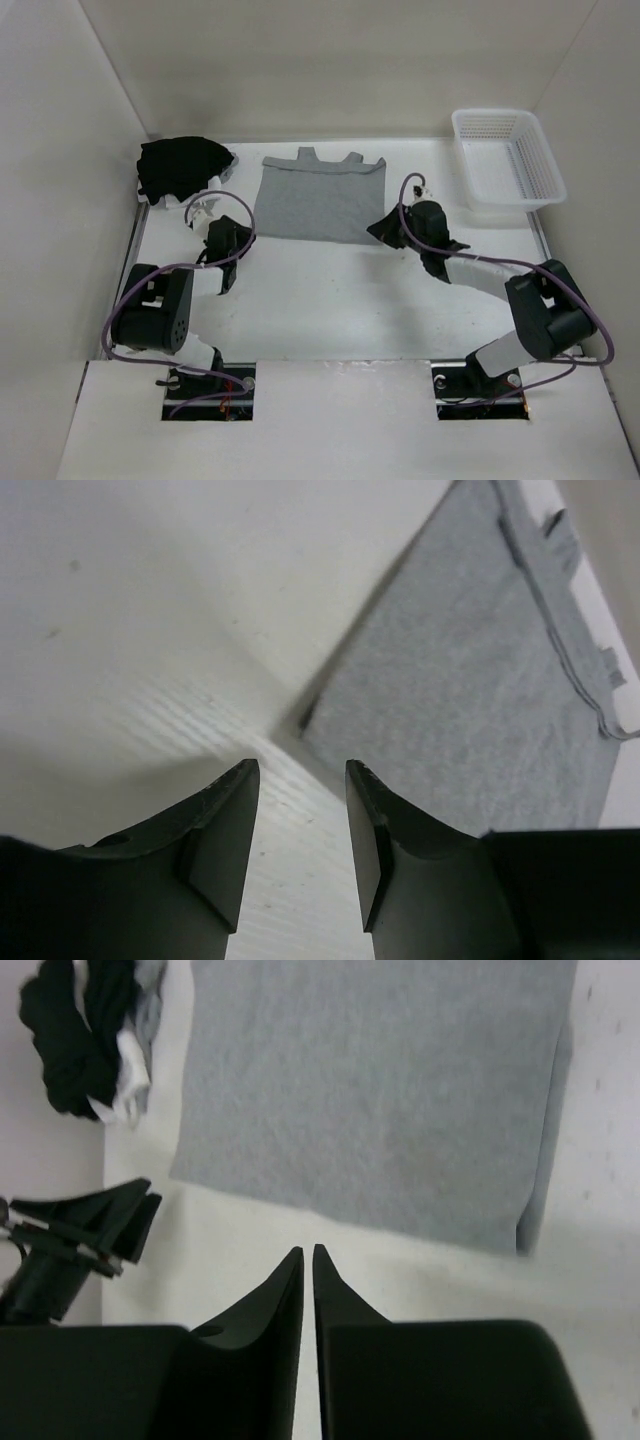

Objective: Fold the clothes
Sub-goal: Fold the tank top

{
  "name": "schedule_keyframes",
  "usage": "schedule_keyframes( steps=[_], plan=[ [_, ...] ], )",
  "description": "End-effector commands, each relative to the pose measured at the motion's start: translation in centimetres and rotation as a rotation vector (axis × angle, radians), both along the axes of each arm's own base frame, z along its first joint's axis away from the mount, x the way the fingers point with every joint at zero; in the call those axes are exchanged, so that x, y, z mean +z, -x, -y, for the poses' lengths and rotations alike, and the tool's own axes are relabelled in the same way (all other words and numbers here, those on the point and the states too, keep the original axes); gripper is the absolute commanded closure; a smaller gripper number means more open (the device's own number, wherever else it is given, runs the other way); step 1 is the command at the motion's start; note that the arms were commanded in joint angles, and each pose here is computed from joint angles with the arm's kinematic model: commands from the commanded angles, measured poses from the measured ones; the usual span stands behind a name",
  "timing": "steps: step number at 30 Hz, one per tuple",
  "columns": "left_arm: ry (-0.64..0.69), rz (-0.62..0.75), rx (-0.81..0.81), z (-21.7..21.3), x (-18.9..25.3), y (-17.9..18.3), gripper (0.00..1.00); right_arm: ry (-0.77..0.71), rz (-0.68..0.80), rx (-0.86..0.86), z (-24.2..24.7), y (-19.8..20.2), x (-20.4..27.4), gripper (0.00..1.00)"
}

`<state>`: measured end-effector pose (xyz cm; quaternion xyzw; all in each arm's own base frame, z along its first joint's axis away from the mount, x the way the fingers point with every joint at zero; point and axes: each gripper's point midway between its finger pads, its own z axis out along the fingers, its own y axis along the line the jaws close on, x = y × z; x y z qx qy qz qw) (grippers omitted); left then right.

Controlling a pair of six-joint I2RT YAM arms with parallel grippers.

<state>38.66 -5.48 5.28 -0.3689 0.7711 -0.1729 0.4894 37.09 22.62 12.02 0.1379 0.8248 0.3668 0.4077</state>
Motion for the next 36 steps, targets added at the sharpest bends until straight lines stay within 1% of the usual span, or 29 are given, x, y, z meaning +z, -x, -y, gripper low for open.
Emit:
schedule_keyframes(
  steps=[1, 4, 6, 9, 10, 13, 15, 18, 22, 24, 27, 29, 30, 32, 36],
  plan=[
    [0.142, 0.021, -0.014, 0.9, 0.0, -0.3, 0.60, -0.020, 0.122, -0.014, -0.3, 0.5, 2.6, 0.84],
    [0.166, 0.015, 0.001, 0.6, -1.1, -0.7, 0.57, -0.002, 0.109, -0.021, 0.2, 1.7, 1.4, 0.75],
    [0.192, 0.035, 0.004, 0.8, -1.2, -1.2, 0.56, 0.006, 0.089, -0.018, 0.4, 2.4, 0.3, 0.69],
    [0.210, 0.032, -0.020, 1.5, -1.7, -1.6, 0.58, 0.012, 0.069, -0.031, 0.9, 3.2, -1.2, 0.61],
    [0.216, 0.023, -0.025, 1.7, -2.0, -1.7, 0.61, 0.007, 0.064, -0.042, 1.1, 3.2, -1.5, 0.59],
    [0.236, -0.003, -0.006, 1.6, -3.0, -1.6, 0.75, -0.014, 0.035, -0.114, 2.6, 2.6, -2.4, 0.54],
    [0.240, -0.008, 0.003, 1.4, -3.2, -1.6, 0.82, -0.009, 0.017, -0.158, 3.5, 2.1, -3.1, 0.50],
    [0.233, 0.013, 0.020, 1.0, -2.4, -1.9, 0.89, -0.003, -0.020, -0.203, 4.1, 1.4, -4.2, 0.46],
    [0.207, 0.055, 0.027, 0.9, -1.1, -2.1, 0.94, -0.008, -0.074, -0.220, 3.8, 0.3, -5.8, 0.40],
    [0.197, 0.068, 0.029, 0.9, -0.6, -2.1, 0.94, -0.020, -0.097, -0.226, 3.6, -0.2, -6.3, 0.43],
    [0.190, 0.070, 0.024, 0.9, -0.6, -1.9, 0.94, -0.048, -0.109, -0.261, 3.9, -0.9, -6.3, 0.43],
    [0.189, 0.068, 0.025, 0.9, -0.8, -1.7, 0.94, -0.056, -0.124, -0.270, 3.9, -1.6, -6.7, 0.46],
    [0.189, 0.068, 0.025, 0.8, -0.9, -1.6, 0.94, -0.057, -0.132, -0.273, 3.9, -1.8, -6.9, 0.48],
    [0.190, 0.069, 0.029, 0.7, -1.0, -1.5, 0.94, -0.063, -0.142, -0.280, 3.8, -2.1, -7.1, 0.56],
    [0.191, 0.075, 0.028, 0.7, -0.9, -1.6, 0.95, -0.060, -0.157, -0.292, 3.9, -2.3, -7.4, 0.65]
  ],
)
